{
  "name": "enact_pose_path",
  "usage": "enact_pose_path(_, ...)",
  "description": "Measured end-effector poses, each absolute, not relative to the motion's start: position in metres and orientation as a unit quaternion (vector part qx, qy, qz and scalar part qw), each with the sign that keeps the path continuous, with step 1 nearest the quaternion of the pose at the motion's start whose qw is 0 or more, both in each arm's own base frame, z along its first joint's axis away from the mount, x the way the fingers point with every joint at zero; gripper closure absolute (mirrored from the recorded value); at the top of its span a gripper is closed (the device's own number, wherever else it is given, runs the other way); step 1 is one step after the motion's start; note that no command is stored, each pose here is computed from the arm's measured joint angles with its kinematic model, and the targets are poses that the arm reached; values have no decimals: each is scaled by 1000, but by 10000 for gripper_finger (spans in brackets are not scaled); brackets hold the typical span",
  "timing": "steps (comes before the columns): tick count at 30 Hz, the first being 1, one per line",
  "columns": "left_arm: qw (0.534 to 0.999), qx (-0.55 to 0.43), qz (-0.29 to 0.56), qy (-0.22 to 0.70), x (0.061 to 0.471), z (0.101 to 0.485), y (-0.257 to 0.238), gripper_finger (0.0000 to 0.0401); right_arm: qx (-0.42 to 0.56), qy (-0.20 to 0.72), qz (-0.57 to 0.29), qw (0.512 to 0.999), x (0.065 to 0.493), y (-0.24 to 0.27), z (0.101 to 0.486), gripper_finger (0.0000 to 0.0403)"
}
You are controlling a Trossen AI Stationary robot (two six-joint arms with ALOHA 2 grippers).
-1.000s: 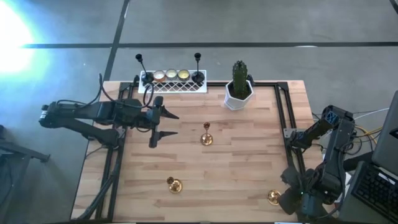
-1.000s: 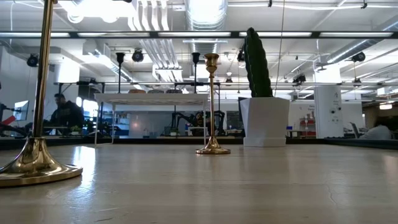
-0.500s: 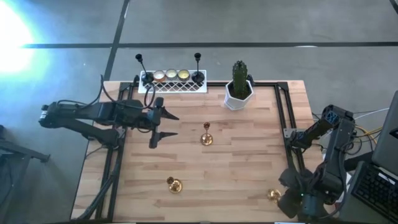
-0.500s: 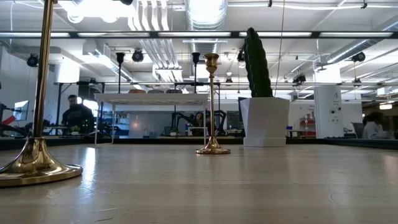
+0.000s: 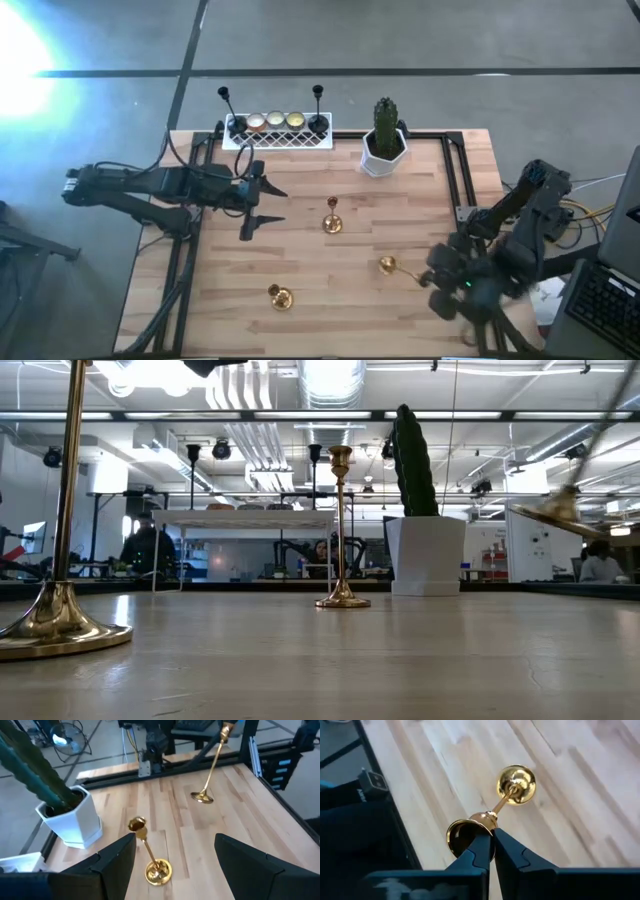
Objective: Pick & Place candle stick holders
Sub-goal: Put the bottom right golden candle holder on the shelf
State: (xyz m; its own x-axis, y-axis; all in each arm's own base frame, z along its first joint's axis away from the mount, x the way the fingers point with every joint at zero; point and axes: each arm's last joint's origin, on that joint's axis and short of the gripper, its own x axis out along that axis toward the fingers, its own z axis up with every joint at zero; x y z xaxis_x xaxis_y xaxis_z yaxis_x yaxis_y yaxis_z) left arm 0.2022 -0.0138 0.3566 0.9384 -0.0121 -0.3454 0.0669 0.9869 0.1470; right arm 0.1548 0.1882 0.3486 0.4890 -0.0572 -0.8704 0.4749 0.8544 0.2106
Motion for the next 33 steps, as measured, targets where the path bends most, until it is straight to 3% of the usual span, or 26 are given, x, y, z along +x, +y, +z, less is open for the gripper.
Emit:
enact_pose_path(10, 975, 76, -112, 178, 204, 351, -19, 127, 204, 424, -10, 882, 211, 125, 383, 395)
enact_pose_path(19, 972, 73, -132, 177, 204, 351, -21, 128, 158, 434, 79, 884, 270, 71, 372, 395)
enact_pose_path(33, 965, 39, -150, 213, 237, 332, -24, 128, 41, 424, 140, 894, 342, 45, 393, 395)
